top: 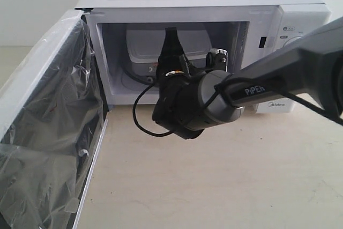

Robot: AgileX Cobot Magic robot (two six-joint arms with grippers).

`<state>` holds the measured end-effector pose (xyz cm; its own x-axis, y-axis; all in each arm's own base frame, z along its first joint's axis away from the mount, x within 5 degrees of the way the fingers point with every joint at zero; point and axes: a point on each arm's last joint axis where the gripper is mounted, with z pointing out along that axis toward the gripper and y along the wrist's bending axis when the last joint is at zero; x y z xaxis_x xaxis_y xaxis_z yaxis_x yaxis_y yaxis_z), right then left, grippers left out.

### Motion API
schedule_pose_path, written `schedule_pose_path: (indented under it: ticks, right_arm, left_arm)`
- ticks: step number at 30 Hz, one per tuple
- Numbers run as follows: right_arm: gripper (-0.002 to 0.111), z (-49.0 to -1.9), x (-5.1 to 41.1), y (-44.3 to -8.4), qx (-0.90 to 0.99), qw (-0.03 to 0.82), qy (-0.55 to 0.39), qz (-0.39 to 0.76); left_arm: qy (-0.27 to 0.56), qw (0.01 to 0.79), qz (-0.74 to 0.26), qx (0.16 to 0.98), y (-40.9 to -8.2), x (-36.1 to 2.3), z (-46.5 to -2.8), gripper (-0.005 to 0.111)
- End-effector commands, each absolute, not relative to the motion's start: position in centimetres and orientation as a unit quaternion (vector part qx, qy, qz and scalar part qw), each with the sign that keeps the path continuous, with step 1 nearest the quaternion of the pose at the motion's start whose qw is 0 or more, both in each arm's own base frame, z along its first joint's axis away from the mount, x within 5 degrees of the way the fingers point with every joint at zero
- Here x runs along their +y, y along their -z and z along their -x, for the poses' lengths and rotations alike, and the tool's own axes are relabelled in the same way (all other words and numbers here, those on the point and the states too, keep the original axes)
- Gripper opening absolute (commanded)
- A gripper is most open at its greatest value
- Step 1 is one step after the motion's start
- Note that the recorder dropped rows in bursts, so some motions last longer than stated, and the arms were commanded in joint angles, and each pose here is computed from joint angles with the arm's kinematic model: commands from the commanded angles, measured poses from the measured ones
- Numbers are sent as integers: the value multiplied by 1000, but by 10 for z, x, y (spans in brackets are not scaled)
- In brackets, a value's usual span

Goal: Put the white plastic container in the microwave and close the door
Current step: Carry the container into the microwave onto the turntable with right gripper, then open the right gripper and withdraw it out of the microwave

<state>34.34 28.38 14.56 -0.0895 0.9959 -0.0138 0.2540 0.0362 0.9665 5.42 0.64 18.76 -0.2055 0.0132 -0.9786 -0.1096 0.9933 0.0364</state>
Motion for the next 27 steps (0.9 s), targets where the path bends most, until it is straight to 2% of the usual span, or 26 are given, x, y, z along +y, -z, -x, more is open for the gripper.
schedule_pose_path:
  ticks: [1,16,18,24,27]
  right_arm:
    - [0,-350,283,-155,572,426,-458,-530]
    - [1,-353,282,-151,577,430,-444,-534]
    - [7,-353,282,-151,579,432,-442,-531]
    - [43,-353,282,-152,580,433,-442,-529]
    - [46,-353,282,-152,580,433,-444,-528]
  left_arm:
    - [-43,631,37,774,-187,6,-54,4]
    - [-43,631,37,774,-187,6,-54,4]
    - [-43,631,37,774,-187,6,-54,4]
    - [-43,631,37,774,-187,6,-54,4]
    - [-43,631,37,774,-187,6,-54,4]
